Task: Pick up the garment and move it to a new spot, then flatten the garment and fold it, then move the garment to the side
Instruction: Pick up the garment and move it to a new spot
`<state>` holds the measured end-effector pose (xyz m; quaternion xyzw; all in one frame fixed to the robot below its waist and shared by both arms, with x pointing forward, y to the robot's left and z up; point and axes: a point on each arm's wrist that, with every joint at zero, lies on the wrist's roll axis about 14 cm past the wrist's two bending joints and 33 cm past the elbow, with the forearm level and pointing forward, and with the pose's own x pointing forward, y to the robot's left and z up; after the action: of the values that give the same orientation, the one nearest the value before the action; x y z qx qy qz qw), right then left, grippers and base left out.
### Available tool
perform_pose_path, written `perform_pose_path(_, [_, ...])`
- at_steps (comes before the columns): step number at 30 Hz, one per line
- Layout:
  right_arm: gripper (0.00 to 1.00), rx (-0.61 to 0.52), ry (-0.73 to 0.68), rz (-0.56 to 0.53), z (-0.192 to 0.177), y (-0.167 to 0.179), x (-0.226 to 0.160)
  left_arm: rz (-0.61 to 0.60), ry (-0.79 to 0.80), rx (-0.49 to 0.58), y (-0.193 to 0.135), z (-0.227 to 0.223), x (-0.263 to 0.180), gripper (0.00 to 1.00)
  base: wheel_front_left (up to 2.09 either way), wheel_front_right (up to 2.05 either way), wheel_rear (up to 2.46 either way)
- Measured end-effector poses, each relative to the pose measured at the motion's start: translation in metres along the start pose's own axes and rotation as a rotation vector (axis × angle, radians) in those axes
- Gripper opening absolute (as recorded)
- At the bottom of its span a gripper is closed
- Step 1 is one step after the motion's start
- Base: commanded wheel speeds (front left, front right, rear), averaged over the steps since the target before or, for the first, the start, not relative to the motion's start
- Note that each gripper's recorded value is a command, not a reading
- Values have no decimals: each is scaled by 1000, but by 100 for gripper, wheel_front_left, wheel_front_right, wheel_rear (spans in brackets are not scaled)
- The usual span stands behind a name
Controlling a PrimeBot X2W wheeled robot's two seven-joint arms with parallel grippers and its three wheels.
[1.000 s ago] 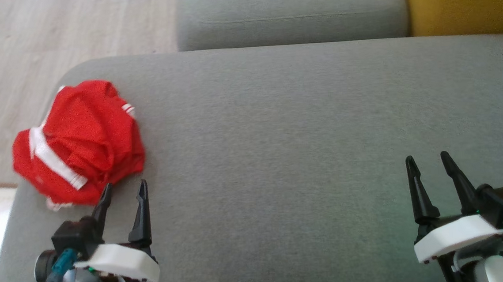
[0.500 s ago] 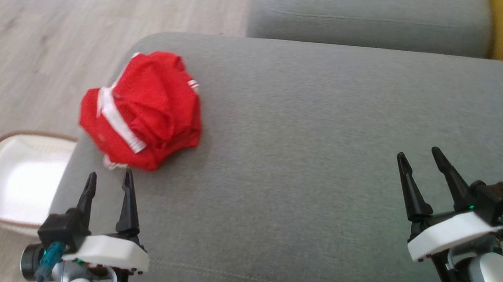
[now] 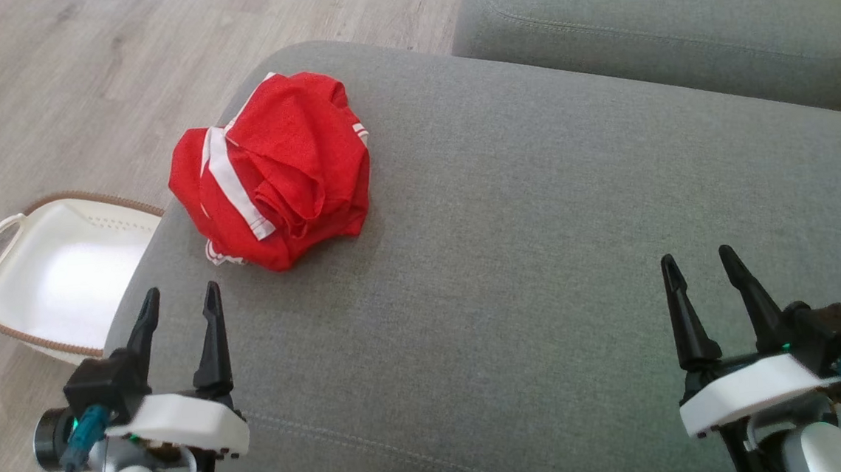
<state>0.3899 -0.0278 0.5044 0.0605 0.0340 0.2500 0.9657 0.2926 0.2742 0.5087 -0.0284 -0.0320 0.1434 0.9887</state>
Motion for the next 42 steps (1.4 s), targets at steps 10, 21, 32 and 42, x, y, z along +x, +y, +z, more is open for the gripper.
perform_pose_path(10, [100,18,44,-19,-12,-10,4,-93,-10,14,-26,6,35,100,0,0,0])
perform_pose_path(21, [100,20,58,-73,-20,-39,26,-192,189,-12,-48,-37,117,100,0,0,0])
perform_pose_path(32, [100,45,103,-154,-44,-74,29,-139,593,-51,-34,-129,145,80,0,0,0])
perform_pose_path(42, [100,43,93,-157,-43,-74,29,-152,475,-1,-31,-105,163,0,0,0,0])
